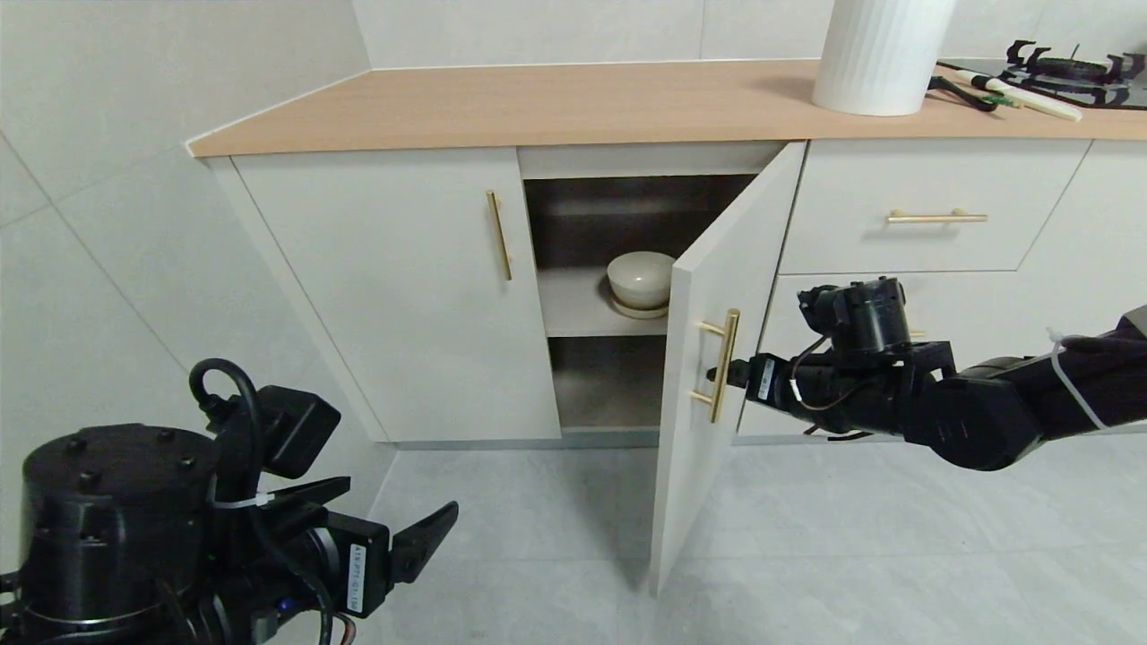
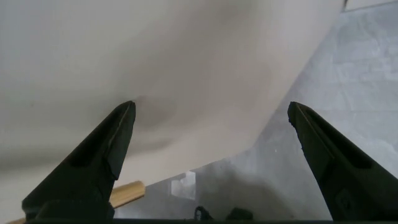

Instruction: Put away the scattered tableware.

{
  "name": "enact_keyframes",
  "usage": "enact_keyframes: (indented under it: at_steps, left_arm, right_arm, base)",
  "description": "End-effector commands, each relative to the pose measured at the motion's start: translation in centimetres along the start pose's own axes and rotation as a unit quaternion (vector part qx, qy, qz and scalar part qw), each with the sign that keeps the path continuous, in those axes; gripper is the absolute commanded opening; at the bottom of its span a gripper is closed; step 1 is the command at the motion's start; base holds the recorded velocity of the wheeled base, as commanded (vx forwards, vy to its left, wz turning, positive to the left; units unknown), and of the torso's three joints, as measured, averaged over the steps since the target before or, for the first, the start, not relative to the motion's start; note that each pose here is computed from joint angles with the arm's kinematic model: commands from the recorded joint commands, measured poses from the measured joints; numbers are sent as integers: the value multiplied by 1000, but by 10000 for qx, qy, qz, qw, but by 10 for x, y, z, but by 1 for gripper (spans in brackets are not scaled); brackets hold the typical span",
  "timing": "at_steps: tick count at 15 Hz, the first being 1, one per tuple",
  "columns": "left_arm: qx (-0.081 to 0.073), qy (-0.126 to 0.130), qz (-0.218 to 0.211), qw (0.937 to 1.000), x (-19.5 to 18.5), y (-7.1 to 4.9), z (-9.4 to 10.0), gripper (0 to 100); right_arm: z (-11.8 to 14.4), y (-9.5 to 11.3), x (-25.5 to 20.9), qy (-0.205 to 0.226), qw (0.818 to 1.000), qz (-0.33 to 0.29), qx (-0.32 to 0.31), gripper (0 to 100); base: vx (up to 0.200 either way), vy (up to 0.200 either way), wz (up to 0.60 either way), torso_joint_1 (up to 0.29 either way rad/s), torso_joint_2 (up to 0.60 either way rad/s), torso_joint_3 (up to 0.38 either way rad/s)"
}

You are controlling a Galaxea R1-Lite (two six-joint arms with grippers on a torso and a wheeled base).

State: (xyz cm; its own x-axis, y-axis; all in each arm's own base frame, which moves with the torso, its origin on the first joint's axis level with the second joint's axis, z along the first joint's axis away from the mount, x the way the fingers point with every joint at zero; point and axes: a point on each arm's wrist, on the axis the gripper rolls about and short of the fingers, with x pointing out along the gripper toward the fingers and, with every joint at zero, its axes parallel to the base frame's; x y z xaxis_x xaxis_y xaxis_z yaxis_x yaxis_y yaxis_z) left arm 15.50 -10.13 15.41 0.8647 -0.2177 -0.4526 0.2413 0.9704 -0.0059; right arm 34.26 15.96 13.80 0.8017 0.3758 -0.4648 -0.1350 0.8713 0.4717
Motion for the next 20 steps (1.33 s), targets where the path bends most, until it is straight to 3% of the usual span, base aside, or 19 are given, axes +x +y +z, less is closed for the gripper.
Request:
enact_keyframes:
  at_steps: [1, 5, 10, 14, 20]
  left_arm:
    - [5, 13, 3, 10000, 1, 0, 0, 100]
    - [7, 42, 8, 10000, 3, -1, 0, 100]
    - [3, 22, 36, 10000, 3, -1, 0, 100]
    - [8, 15, 35, 10000, 3, -1, 0, 100]
    - [8, 36, 39, 10000, 3, -1, -1, 100]
  right_arm:
    - [-4, -1, 6, 41, 10000, -6, 5, 100]
    - [-3, 3, 8, 21, 9999, 47, 156, 100]
    - [8, 10, 19, -162, 9957, 169, 899, 100]
    - [18, 13, 49, -717, 9861, -174, 1487, 100]
    - [21, 9, 83, -1168, 9774, -535, 1678, 100]
  base:
    - [200, 0, 0, -12, 2, 17]
    - [200, 0, 0, 5, 4, 1]
    - [0, 0, 0, 0, 0, 0]
    - [0, 0, 0, 0, 0, 0]
    - [0, 0, 0, 0, 0, 0]
